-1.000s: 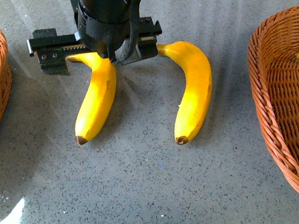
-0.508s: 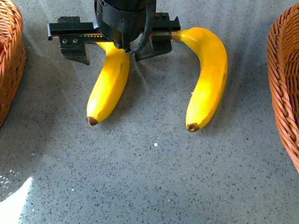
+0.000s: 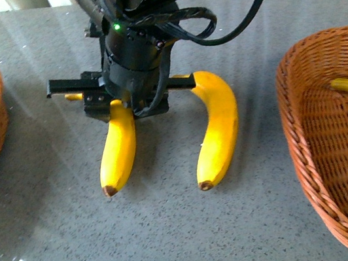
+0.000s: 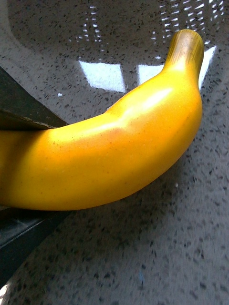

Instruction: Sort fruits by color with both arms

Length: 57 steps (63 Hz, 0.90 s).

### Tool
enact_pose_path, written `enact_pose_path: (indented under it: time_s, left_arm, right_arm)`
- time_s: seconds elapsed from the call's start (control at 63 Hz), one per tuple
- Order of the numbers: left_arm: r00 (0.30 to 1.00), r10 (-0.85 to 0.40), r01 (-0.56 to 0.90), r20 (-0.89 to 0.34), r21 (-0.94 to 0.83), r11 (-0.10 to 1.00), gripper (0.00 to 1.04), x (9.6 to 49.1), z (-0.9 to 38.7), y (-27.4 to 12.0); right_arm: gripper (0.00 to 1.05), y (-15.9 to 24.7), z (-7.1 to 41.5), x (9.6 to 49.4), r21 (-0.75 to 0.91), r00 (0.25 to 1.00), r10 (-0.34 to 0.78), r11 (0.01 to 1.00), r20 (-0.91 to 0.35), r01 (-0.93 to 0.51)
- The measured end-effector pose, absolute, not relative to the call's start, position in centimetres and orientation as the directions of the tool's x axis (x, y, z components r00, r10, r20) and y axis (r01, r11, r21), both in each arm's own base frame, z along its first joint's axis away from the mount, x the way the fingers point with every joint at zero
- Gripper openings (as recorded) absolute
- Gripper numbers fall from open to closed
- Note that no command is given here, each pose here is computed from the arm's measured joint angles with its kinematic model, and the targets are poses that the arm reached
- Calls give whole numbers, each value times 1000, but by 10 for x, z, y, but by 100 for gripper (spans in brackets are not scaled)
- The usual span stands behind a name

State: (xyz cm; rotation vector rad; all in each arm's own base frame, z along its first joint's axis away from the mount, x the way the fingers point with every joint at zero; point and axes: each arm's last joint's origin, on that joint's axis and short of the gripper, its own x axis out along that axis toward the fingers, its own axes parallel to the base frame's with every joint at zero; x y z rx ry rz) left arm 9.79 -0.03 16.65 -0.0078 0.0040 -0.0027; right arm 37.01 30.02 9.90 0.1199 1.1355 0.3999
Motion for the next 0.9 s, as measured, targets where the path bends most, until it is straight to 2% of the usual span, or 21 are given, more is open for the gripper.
enact_pose_path:
  time_s: [0.206,0.333,0.444,0.651,0.778,0.905]
  left_arm:
    - [1000,-3,3,-4,-8,1000,96,98,166,0]
    - [1000,-3,3,-4,-8,1000,96,98,166,0]
    - [1000,-3,3,-4,-8,1000,96,98,166,0]
    - [1000,-3,3,-4,-8,1000,96,98,166,0]
    - [1000,-3,3,-4,-8,1000,96,98,166,0]
    - [1000,-3,3,-4,-8,1000,96,98,166,0]
  right_arm:
    - [31,255,146,378,331,479,394,919,-785,-214]
    - [31,209,194,377,393,582,429,899,-691,-195]
    - [31,168,212,366,399,631,403,903,-662,-158]
    - [31,96,190,337,355,624,301,934,-721,-40]
    - [31,68,165,320,326,587,246,945,-772,33]
    - [31,62,148,310,315,551,229,947,-803,64]
